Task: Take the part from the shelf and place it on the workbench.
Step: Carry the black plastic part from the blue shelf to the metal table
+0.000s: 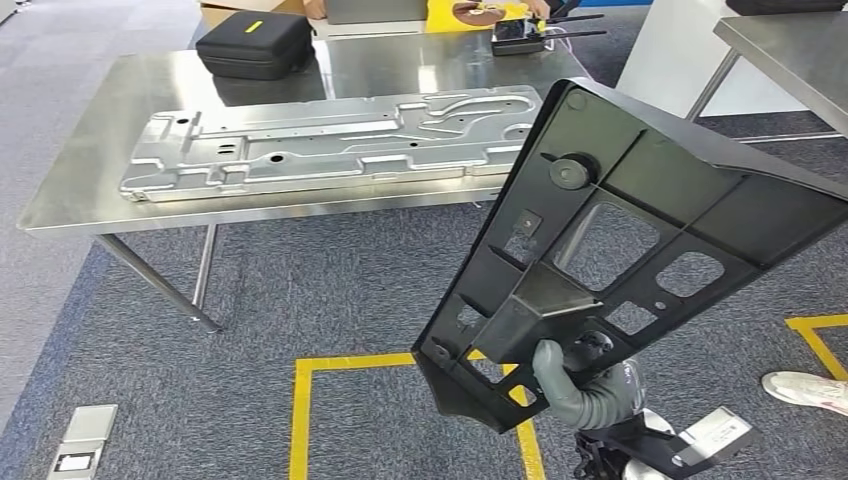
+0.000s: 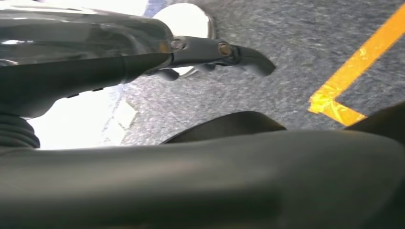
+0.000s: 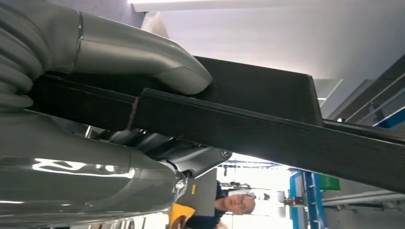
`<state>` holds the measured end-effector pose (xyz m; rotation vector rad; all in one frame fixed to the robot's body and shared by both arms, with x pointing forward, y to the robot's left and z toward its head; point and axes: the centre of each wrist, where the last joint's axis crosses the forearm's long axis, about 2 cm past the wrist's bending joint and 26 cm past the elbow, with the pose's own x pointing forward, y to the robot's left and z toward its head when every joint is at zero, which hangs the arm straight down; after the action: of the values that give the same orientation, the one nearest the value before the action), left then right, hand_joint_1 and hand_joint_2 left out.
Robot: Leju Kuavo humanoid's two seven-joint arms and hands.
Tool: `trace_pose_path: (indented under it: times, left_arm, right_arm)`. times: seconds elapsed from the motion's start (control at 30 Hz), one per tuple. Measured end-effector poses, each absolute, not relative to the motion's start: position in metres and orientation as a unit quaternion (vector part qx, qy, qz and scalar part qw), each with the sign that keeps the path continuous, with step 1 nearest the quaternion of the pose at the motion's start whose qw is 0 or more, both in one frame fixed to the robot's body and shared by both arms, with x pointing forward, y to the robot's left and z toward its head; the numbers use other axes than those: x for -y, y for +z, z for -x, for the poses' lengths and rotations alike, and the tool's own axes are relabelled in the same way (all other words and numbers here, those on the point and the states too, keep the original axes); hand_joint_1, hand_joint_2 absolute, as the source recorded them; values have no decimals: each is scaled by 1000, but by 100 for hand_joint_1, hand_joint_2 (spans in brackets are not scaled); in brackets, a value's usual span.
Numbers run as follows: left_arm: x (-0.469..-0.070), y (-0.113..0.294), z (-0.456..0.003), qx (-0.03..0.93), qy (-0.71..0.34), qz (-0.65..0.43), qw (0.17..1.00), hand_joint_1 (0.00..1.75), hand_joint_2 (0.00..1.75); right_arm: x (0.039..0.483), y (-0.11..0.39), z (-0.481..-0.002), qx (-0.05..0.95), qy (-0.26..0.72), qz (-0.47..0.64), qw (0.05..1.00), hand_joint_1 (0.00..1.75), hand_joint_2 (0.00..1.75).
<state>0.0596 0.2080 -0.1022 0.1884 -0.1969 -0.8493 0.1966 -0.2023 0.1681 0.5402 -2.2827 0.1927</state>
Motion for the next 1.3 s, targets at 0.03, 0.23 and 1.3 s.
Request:
trace_pose_path:
  times: [0.03,0.23,1.3]
  left_arm:
    - [-208,-102,-60,95,-411,-91,902,0,175]
    - [-208,-102,-59,94,-411,-91,902,0,175]
    - [-209,-102,-60,93,-413,-90,901,0,175]
  right_arm:
    - [202,168,-197,896,76,-212,384,175,175]
    - [202,168,-197,896,76,-212,384,175,175]
    - [203,166,-194,894,73,-208,390,175,175]
